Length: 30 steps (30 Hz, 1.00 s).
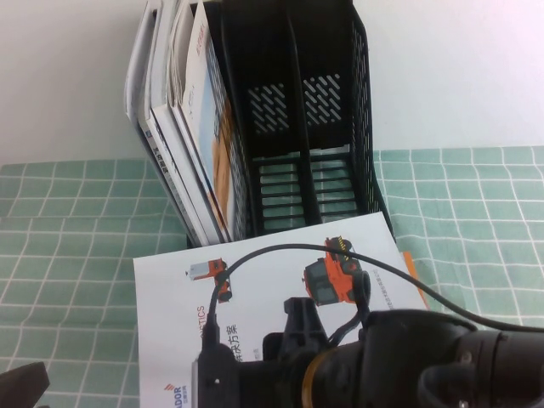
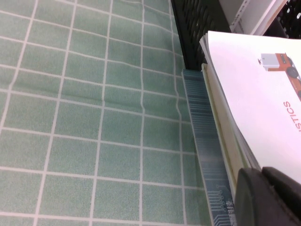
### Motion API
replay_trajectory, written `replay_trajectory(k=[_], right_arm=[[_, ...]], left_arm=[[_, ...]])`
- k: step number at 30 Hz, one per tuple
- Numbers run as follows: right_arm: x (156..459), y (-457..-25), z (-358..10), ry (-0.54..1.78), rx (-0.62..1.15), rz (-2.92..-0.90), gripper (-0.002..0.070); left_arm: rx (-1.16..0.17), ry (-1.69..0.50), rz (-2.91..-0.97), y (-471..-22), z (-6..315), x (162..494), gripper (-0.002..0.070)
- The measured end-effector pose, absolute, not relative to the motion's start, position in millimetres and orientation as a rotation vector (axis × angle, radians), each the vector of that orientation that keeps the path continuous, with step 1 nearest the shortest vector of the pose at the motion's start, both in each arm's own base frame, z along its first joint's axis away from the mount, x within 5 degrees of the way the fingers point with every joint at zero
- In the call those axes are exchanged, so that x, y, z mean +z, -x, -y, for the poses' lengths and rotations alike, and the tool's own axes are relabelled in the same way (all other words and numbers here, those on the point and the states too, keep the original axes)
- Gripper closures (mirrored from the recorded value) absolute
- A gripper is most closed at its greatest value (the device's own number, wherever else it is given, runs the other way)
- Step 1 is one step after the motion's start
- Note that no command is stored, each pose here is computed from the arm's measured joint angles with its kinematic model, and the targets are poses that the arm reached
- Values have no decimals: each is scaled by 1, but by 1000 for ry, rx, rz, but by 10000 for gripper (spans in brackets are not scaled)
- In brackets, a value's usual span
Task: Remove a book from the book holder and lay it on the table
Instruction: Place the picked book on the book
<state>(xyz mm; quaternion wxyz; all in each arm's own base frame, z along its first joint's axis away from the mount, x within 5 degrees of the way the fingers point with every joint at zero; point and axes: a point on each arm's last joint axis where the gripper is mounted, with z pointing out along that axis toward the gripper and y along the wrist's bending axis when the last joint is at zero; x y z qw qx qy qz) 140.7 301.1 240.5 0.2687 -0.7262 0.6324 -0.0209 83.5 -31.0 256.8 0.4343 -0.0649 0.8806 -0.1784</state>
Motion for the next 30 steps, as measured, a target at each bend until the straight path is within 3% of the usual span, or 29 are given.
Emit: replay_trajectory(k=[6,10,12,15,18,23,30], right_arm=[[262,-134,-299,1952,-7,-1948,202],[280,-130,-304,1975,76,-1974,223],[285,-124,-309,2015,182,-1947,295],[284,-114,-316,2094,348,-1903,512],[274,-109,-325,2133,457,-1910,629],[242,-109,-344,2204,551,-1904,671],[208,-121,-365,2161,525,-1855,676]], left_arm=[[-438,144,-2194,-83,31,257,676],[-434,137,-2194,-83,31,257,676],[-433,134,-2194,-83,31,257,676],[-431,131,-2194,-83,31,257,676],[-431,131,-2194,-83,31,257,676],[-433,132,-2194,-83,31,257,676],[-434,133,-2195,-83,31,257,676]])
